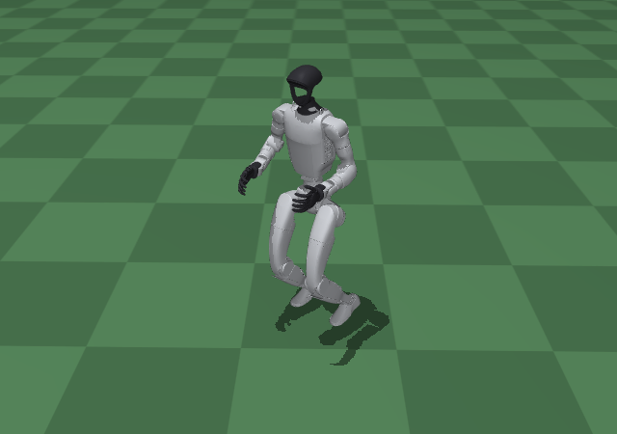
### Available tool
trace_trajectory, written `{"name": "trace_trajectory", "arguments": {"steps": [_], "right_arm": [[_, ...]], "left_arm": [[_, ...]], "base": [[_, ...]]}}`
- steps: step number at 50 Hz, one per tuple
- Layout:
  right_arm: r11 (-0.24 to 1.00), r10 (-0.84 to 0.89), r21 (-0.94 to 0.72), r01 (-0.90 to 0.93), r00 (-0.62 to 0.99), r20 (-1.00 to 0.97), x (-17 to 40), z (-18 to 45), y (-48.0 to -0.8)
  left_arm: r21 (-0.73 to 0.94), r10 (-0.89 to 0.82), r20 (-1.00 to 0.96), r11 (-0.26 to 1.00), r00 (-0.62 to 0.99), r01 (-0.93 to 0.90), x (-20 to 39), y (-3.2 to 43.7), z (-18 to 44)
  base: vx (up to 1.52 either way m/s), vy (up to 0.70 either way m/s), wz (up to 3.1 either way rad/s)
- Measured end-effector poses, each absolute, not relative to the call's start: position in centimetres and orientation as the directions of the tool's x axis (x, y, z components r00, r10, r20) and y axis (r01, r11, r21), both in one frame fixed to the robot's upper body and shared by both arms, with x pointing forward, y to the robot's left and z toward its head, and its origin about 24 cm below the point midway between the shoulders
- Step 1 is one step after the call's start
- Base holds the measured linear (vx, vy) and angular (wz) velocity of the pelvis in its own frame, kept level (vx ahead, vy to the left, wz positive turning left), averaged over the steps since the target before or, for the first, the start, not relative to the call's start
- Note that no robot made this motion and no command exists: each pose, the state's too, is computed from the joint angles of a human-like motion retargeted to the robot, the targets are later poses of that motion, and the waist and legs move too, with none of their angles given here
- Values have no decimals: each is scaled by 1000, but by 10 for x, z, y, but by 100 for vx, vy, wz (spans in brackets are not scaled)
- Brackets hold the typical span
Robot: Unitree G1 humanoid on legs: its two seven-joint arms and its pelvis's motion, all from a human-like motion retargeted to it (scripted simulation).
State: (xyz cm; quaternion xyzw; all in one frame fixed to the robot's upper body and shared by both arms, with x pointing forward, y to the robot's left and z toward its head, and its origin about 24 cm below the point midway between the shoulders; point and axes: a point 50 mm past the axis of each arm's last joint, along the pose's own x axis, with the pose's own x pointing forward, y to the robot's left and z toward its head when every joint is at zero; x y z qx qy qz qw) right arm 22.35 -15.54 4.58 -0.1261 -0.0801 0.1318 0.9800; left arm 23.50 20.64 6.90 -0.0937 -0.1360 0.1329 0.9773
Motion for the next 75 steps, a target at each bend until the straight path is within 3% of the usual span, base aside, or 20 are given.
{"name": "trace_trajectory", "arguments": {"steps": [7,18,23,25,27,30,35,40,43,45,50,53,56,60,64,70,75], "right_arm": [[955,278,-159,-250,942,187,235,58,-143],[910,381,-272,-313,890,250,250,78,-118],[894,429,-213,-395,891,147,260,58,-98],[888,442,-181,-423,894,76,257,44,-98],[898,427,-142,-416,902,59,265,44,-108],[930,344,-143,-338,939,16,264,38,-141],[981,139,-133,-142,990,-31,249,31,-198],[988,27,-147,-37,997,-69,234,25,-227],[988,9,-155,-24,995,-98,231,21,-235],[987,13,-159,-34,991,-131,229,15,-237],[985,130,-90,-150,973,-192,235,-2,-210],[970,221,-53,-236,954,-200,239,-6,-194],[972,202,-70,-224,950,-238,230,-14,-209],[965,105,-196,-174,941,-321,213,-23,-249],[962,-62,-270,-42,928,-367,197,-36,-278],[948,-182,-306,88,939,-293,210,-30,-283],[920,101,-377,-107,994,-36,278,16,-197]], "left_arm": [[-193,62,328,981,942,3,237,167,85],[50,-282,572,949,770,311,247,108,145],[356,-562,529,827,635,436,261,82,157],[515,-650,484,753,586,410,271,87,169],[707,-696,439,658,568,260,296,110,208],[841,-603,457,533,654,-95,321,168,280],[767,-171,636,247,753,-592,303,299,390],[671,366,695,-22,619,-741,226,419,434],[677,434,683,-75,588,-732,208,434,440],[691,368,688,-70,625,-720,217,420,447],[780,-90,624,27,776,-625,266,316,458],[883,-288,470,135,834,-451,287,278,412],[916,-423,359,328,832,-229,305,253,331],[726,-336,418,682,844,-88,270,261,223],[439,-127,493,890,861,-120,230,264,173],[192,23,475,973,880,-129,202,249,139],[232,-125,383,972,915,36,219,195,107]], "base": [[-13,14,12],[-9,-4,41],[1,-26,52],[3,-33,38],[8,-34,35],[8,-29,37],[3,-20,16],[-13,-18,18],[-22,-26,14],[-23,-33,16],[-23,-42,-6],[-18,-43,6],[-13,-34,-17],[-8,-22,-44],[-6,-8,-21],[-9,7,-1],[-6,14,-26]]}}
